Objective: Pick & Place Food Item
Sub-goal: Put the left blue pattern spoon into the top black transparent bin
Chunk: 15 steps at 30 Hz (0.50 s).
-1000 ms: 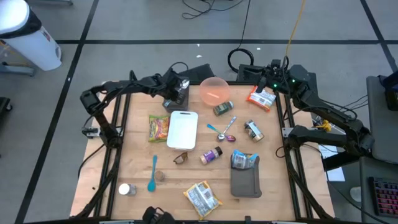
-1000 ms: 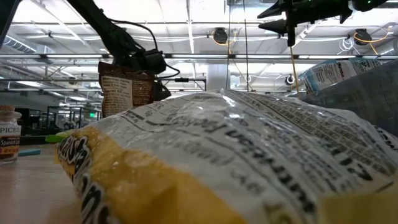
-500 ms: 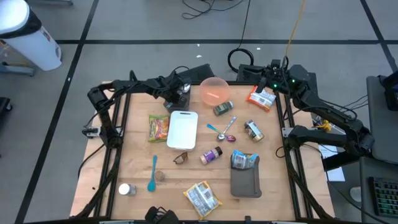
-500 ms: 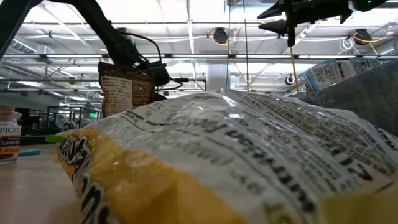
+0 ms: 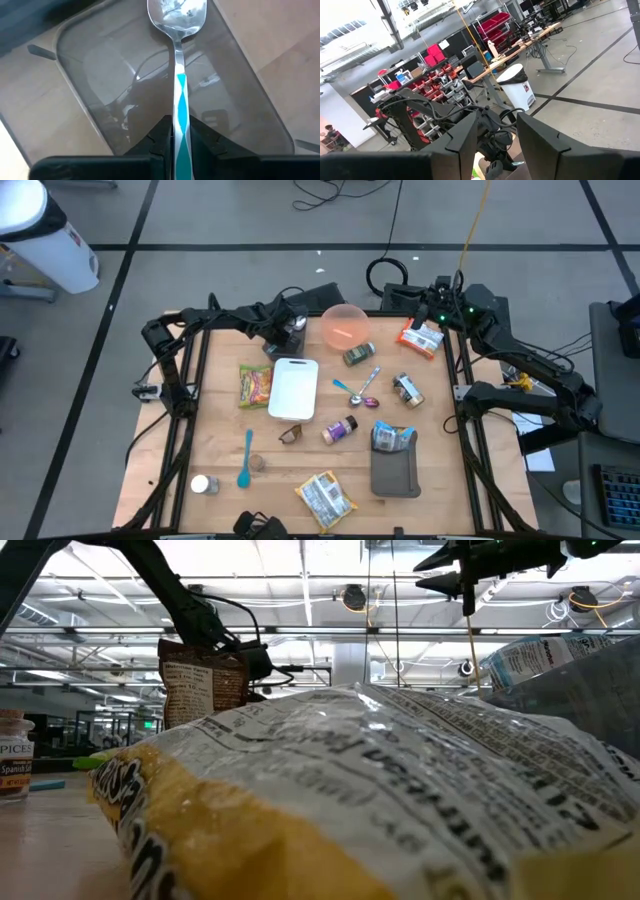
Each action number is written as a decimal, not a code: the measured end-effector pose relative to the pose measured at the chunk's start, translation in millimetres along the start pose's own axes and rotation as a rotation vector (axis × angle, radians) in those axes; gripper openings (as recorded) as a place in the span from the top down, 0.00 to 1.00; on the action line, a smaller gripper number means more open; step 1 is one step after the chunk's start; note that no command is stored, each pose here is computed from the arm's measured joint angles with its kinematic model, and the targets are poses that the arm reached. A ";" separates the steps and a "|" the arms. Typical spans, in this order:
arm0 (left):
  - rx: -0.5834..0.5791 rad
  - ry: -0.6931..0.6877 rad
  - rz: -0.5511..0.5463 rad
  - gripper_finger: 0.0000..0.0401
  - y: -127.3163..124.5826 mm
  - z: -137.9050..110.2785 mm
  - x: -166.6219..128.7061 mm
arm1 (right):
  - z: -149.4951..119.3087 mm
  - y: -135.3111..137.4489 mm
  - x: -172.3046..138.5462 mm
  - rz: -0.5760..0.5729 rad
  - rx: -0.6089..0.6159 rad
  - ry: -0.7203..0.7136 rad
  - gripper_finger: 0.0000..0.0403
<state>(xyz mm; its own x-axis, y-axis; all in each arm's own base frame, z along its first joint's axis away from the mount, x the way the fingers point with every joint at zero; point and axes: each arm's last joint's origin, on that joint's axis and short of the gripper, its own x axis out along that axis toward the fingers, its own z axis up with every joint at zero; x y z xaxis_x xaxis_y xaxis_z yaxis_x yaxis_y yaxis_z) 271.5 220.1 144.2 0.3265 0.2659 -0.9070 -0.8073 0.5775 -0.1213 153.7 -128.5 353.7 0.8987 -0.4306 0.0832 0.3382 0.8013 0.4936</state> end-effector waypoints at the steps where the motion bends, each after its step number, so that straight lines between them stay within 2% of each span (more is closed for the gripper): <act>1: -0.001 0.000 0.001 0.85 0.0 0.0 0.1 | 0.0 0.0 0.0 0.000 0.000 0.000 0.68; 15: -0.019 0.010 -0.032 0.83 -0.7 -0.2 0.1 | -0.1 0.0 0.0 0.000 0.000 0.001 0.68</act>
<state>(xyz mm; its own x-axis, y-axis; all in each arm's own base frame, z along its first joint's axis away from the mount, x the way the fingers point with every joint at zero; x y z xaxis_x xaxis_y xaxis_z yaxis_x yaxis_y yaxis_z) 272.0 219.6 144.1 0.3477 0.2399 -0.9064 -0.8056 0.5711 -0.1578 153.7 -128.5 353.6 0.8989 -0.4303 0.0826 0.3381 0.8012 0.4937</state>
